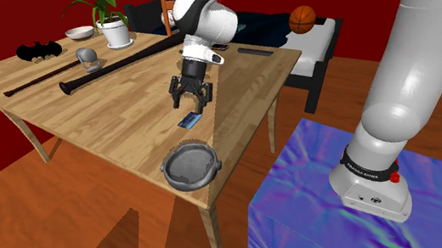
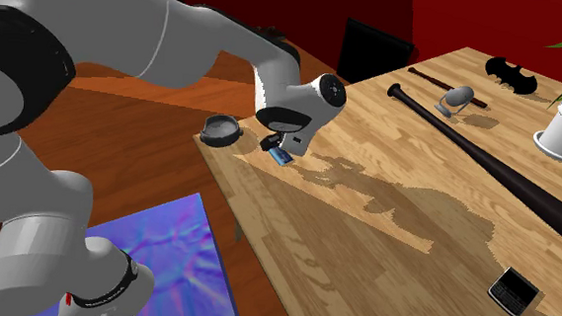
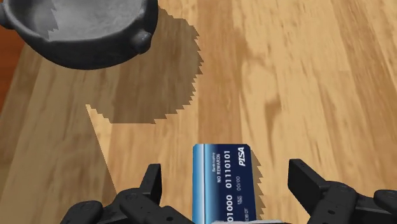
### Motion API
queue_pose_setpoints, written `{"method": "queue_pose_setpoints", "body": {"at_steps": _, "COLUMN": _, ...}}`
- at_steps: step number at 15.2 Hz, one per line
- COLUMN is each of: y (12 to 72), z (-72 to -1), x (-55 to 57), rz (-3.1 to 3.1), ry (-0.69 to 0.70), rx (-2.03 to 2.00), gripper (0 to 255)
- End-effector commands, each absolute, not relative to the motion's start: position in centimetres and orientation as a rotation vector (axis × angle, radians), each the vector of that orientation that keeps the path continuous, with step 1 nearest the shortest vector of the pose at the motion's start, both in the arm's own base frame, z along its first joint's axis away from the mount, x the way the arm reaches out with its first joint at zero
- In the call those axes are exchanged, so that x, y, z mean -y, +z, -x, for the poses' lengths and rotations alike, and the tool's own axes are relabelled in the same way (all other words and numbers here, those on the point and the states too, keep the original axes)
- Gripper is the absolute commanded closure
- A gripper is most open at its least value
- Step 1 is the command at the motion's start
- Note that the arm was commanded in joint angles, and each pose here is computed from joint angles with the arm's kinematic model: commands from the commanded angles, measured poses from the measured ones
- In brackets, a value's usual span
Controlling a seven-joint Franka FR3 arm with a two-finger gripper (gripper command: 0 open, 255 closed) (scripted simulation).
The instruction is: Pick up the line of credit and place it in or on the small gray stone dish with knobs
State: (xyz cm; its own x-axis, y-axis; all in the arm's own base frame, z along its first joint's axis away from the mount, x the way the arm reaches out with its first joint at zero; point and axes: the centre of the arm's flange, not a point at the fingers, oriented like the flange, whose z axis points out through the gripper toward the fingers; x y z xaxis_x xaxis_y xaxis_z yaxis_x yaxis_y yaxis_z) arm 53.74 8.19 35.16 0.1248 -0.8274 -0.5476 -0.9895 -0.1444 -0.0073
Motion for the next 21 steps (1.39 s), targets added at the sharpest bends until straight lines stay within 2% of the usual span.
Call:
{"method": "queue_pose_setpoints", "body": {"at_steps": 1, "y": 34.2, "z": -54.0, "x": -8.6, "rz": 2.020, "ry": 0.603, "rx": -1.776, "gripper": 0}}
{"method": "queue_pose_setpoints", "body": {"at_steps": 6, "y": 31.7, "z": -53.8, "x": -10.2, "rz": 2.020, "ry": 0.603, "rx": -1.776, "gripper": 0}}
{"method": "queue_pose_setpoints", "body": {"at_steps": 14, "y": 31.7, "z": -53.8, "x": -10.2, "rz": 2.020, "ry": 0.603, "rx": -1.776, "gripper": 0}}
{"method": "queue_pose_setpoints", "body": {"at_steps": 15, "y": 31.7, "z": -53.8, "x": -10.2, "rz": 2.020, "ry": 0.603, "rx": -1.776, "gripper": 255}}
{"method": "queue_pose_setpoints", "body": {"at_steps": 21, "y": 31.7, "z": -53.8, "x": -10.2, "rz": 2.020, "ry": 0.603, "rx": -1.776, "gripper": 255}}
